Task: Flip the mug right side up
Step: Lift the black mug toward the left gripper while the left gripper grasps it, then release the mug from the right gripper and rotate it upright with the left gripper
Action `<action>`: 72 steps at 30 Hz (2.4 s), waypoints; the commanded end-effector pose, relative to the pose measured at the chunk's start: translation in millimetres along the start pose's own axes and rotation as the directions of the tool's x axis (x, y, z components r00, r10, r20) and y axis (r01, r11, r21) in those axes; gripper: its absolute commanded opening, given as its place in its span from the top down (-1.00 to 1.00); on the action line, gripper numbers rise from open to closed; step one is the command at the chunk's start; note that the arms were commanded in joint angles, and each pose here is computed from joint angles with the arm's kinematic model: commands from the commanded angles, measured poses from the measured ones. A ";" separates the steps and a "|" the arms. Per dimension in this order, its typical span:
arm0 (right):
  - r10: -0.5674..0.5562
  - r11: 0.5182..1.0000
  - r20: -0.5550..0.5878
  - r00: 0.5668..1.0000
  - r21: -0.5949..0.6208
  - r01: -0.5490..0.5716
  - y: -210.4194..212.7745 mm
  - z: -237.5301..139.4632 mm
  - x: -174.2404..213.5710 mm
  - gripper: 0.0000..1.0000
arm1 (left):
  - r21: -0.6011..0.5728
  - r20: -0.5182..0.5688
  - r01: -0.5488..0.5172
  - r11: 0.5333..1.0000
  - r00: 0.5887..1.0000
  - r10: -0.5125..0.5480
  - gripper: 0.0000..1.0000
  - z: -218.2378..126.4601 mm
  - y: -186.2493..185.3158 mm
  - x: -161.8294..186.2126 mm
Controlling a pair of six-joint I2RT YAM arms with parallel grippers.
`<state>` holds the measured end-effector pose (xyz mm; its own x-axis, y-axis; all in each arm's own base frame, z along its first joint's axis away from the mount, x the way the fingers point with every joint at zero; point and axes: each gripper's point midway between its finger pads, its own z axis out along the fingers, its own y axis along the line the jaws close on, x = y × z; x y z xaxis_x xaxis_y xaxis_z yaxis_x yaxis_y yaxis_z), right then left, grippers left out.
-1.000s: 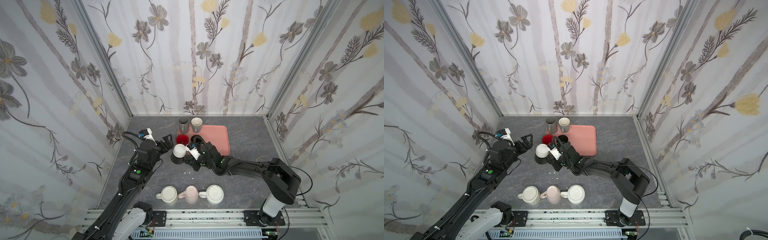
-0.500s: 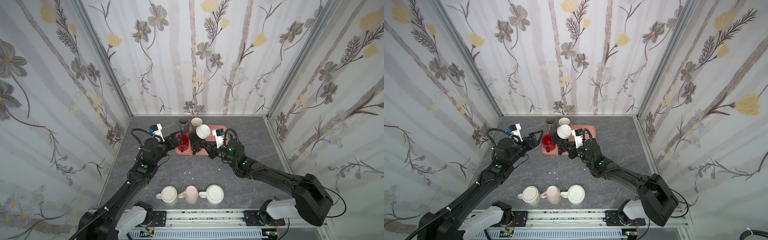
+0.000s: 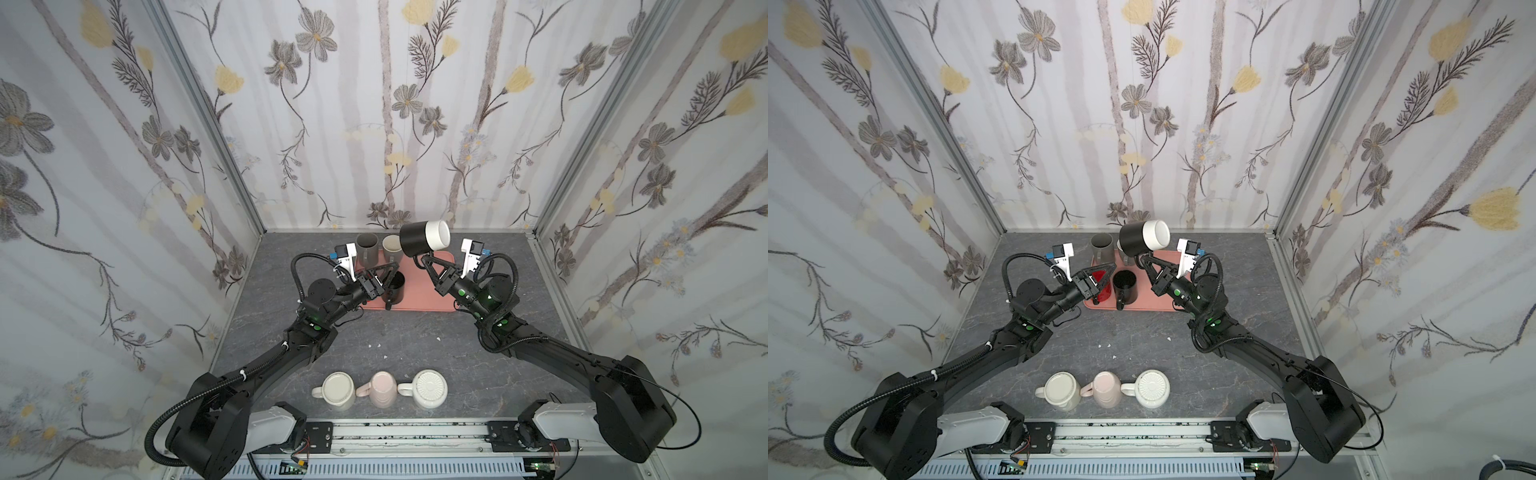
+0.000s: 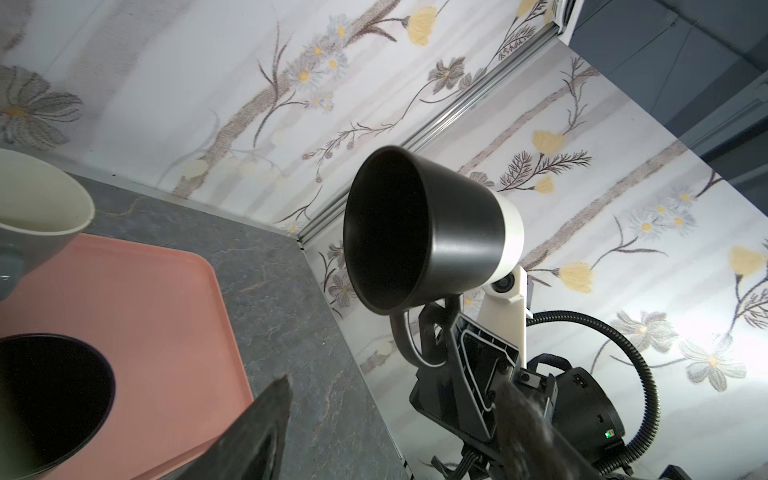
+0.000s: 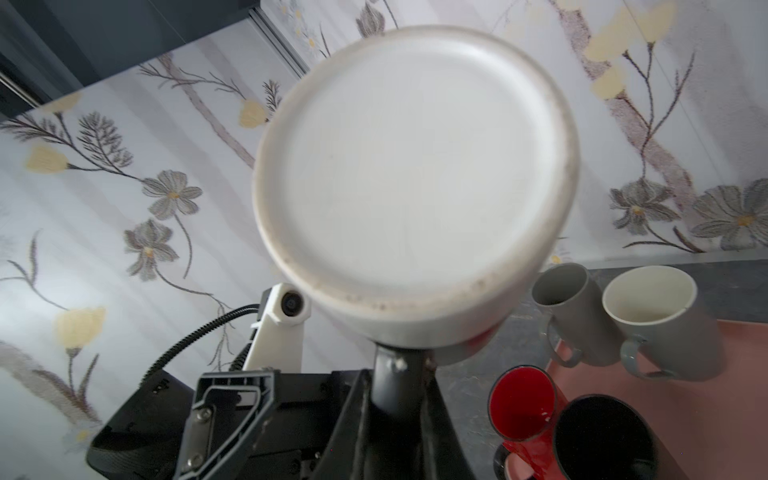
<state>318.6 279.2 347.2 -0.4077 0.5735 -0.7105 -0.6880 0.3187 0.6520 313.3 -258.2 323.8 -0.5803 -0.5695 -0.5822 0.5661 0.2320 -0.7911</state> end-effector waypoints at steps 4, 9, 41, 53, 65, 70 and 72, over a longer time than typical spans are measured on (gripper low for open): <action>0.085 0.956 0.113 0.990 -0.291 -0.049 63.2 0.3 -38.2 1.00 | 0.239 0.039 -0.022 0.971 0.999 0.013 -0.43 3.8 -49.8 -7.4; 0.123 0.937 0.102 0.987 -0.340 -0.082 73.1 5.2 -36.5 1.00 | 0.297 0.044 -0.014 0.955 0.999 0.001 -0.23 7.6 -60.0 -7.2; 0.206 0.918 0.025 0.978 -0.352 -0.184 77.9 16.7 -9.4 1.00 | 0.300 0.076 0.032 0.953 0.995 -0.058 1.00 21.5 -61.7 -22.4; 0.123 0.980 0.051 0.991 -0.164 -0.113 45.2 -6.9 -6.7 -0.31 | 0.103 0.061 -0.016 0.995 0.998 0.010 1.00 28.3 -38.3 -21.3; -0.046 0.959 0.080 0.996 0.281 0.022 -21.8 -68.1 -11.5 -0.39 | -0.335 -0.160 -0.208 0.919 0.974 0.162 1.00 76.1 21.9 -1.7; -0.112 0.882 0.070 0.991 0.466 0.067 -47.2 -99.0 -16.8 -0.39 | -0.497 -0.277 -0.295 0.816 0.945 0.173 1.00 99.6 63.6 9.1; -0.125 0.862 0.069 0.990 0.501 0.074 -52.4 -108.4 -17.6 -0.39 | -0.539 -0.317 -0.342 0.770 0.929 0.190 1.00 106.9 76.9 14.9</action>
<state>291.3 188.9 325.4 -0.2829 0.6283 -0.7247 -0.4398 0.5865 0.6801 401.3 -338.6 288.6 -0.6384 -0.3131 -0.7032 0.3479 0.6975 -0.6264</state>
